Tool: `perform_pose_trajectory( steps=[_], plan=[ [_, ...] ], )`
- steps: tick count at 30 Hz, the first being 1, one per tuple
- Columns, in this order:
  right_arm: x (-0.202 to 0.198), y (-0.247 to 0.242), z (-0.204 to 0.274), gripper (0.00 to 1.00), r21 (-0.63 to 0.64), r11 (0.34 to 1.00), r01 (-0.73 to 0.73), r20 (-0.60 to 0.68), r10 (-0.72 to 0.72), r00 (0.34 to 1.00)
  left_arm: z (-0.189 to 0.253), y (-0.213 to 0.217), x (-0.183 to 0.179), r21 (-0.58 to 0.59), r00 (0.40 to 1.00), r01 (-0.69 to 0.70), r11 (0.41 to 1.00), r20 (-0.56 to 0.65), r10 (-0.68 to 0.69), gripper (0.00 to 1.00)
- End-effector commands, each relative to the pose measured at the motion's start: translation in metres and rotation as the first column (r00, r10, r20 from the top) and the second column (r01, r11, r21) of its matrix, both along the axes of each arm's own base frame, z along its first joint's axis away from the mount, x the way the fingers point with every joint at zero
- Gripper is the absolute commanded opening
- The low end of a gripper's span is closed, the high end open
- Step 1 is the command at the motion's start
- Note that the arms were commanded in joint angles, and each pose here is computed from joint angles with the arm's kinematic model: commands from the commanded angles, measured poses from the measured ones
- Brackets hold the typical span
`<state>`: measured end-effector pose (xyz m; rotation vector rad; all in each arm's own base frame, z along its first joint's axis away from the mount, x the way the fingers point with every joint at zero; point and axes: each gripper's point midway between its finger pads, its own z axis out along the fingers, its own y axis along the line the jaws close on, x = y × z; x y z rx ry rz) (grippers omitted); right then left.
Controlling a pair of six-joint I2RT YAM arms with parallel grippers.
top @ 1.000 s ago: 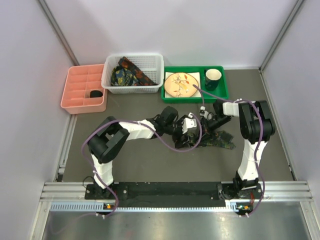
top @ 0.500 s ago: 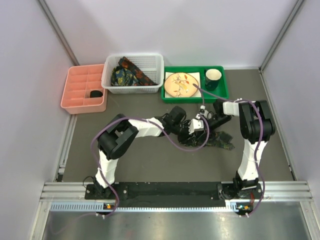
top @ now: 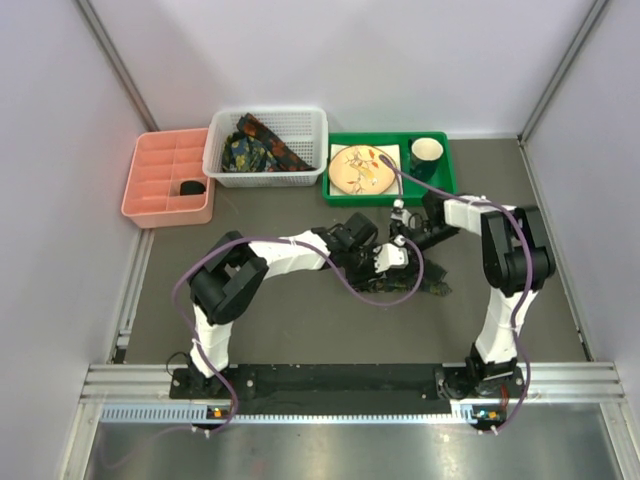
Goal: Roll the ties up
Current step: Roll the tie at the center of the board.
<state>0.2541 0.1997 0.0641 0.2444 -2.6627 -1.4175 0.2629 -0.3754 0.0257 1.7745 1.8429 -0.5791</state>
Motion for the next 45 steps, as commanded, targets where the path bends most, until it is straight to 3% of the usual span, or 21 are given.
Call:
perform_pose_trajectory(
  steps=[1,4,7,8,13,18,25,27,31,33,34,36,38,43,45],
  plan=[
    [0.012,0.014,-0.007,0.56,0.011,0.999,-0.042,0.06,0.042,0.997,-0.029,0.02,-0.009,0.138,0.999,-0.008,0.99,-0.033,0.012,0.42],
    [0.017,0.016,-0.017,0.47,0.018,0.999,-0.043,0.049,0.042,0.998,-0.031,0.018,-0.011,0.141,0.999,-0.002,0.99,-0.045,0.009,0.46],
    [0.017,0.014,-0.024,0.09,-0.004,0.999,-0.043,0.036,0.043,0.998,-0.031,0.016,-0.012,0.132,0.999,0.006,0.991,-0.05,0.001,0.54],
    [0.016,0.012,-0.027,0.0,-0.016,0.998,-0.054,0.04,0.055,0.998,-0.029,0.015,-0.012,0.128,0.999,0.003,0.992,-0.052,0.003,0.61],
    [0.022,-0.01,-0.044,0.0,-0.099,0.995,-0.022,0.054,0.028,0.998,-0.009,0.01,-0.009,0.004,0.997,-0.005,1.0,-0.079,0.005,0.8],
    [0.028,-0.021,-0.057,0.0,-0.146,0.989,-0.008,0.086,0.021,0.996,0.034,-0.006,0.001,-0.278,0.996,-0.021,0.96,-0.085,-0.003,0.95],
    [0.033,-0.024,-0.063,0.0,-0.166,0.986,0.022,0.126,-0.001,0.992,0.051,-0.038,0.008,-0.452,0.993,-0.044,0.891,-0.119,-0.012,0.98],
    [0.034,-0.026,-0.064,0.0,-0.172,0.985,0.026,0.135,-0.002,0.991,0.045,-0.048,0.014,-0.466,0.988,-0.086,0.881,-0.156,0.013,0.95],
    [0.028,-0.027,-0.062,0.0,-0.172,0.985,0.023,0.133,0.0,0.991,0.034,-0.057,0.019,-0.449,0.982,-0.104,0.888,-0.188,0.019,0.76],
    [0.028,-0.026,-0.058,0.0,-0.16,0.987,0.024,0.134,-0.003,0.991,0.025,-0.053,0.016,-0.406,0.985,-0.072,0.911,-0.173,0.001,0.56],
    [0.03,-0.025,-0.056,0.0,-0.156,0.987,0.028,0.139,-0.006,0.99,0.014,-0.043,0.009,-0.339,0.98,-0.077,0.938,-0.198,0.009,0.51],
    [0.032,-0.023,-0.05,0.0,-0.131,0.991,0.033,0.139,-0.014,0.99,0.012,-0.031,0.006,-0.291,0.991,-0.023,0.957,-0.135,-0.017,0.38],
    [0.036,-0.023,-0.043,0.0,-0.123,0.992,0.032,0.136,-0.015,0.991,0.001,-0.008,-0.004,-0.194,0.993,0.012,0.981,-0.114,-0.035,0.33],
    [0.036,-0.036,-0.003,0.33,-0.071,0.997,0.011,0.133,-0.002,0.991,-0.018,0.025,-0.014,-0.043,0.994,0.039,0.998,-0.1,-0.043,0.18],
    [0.032,-0.053,0.002,0.34,-0.096,0.995,-0.015,0.172,0.031,0.985,-0.019,0.027,-0.015,-0.035,0.994,0.048,0.998,-0.101,-0.052,0.17]
  ],
)
